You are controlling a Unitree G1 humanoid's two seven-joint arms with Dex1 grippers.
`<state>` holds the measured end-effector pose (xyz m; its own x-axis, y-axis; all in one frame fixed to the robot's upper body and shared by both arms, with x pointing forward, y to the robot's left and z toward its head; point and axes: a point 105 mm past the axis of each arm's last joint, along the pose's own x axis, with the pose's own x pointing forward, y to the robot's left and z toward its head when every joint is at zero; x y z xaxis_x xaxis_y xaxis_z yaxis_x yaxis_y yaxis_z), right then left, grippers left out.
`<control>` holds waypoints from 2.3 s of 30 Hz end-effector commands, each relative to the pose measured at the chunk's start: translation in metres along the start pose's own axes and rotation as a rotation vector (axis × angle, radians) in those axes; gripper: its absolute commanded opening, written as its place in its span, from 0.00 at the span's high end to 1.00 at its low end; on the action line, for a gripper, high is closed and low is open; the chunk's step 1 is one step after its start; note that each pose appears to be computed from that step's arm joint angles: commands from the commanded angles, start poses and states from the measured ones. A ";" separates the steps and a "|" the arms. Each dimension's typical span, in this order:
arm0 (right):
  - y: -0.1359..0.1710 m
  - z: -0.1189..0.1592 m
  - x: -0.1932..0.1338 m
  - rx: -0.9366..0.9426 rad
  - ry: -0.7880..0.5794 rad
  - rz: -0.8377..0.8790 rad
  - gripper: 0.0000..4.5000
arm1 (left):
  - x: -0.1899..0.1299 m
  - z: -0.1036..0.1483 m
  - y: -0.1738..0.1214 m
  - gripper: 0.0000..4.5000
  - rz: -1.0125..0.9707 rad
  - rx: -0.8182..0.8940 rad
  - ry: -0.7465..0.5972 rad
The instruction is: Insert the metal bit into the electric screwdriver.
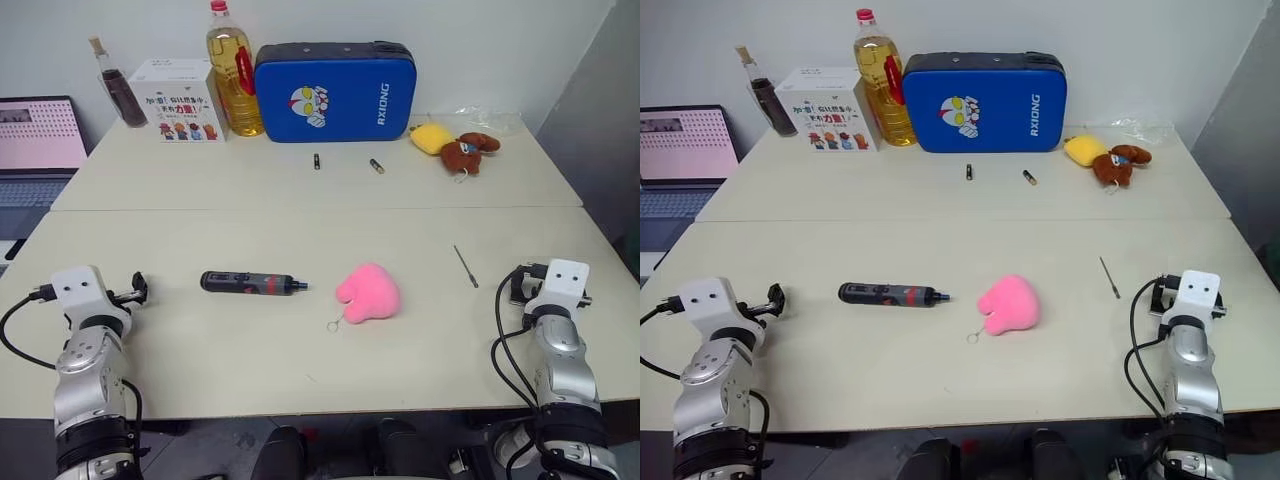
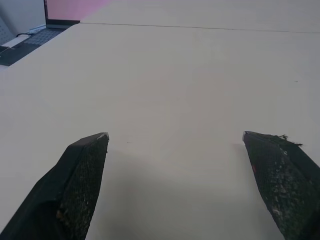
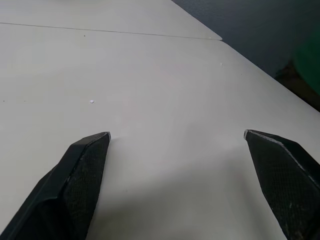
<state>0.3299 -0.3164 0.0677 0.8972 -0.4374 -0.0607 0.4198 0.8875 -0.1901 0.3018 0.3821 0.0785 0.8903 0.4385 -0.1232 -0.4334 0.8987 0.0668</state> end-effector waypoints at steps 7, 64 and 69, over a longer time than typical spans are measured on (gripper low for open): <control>-0.004 0.020 0.003 -0.047 -0.067 0.027 0.00 | 0.002 0.018 0.008 0.00 -0.002 0.003 -0.061; 0.183 0.064 -0.128 -1.164 -1.213 1.404 0.47 | -0.151 0.064 -0.176 0.00 -1.643 0.615 -0.018; 0.182 0.075 -0.128 -1.130 -1.251 1.372 0.71 | -0.149 0.065 -0.175 0.00 -1.635 0.616 -0.021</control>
<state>0.2990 -0.0899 0.0945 0.2827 0.9143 -0.2901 -0.2557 -0.2197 -0.9415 0.2532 0.1592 0.1401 0.3046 -0.8403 -0.4485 0.9514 0.2460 0.1852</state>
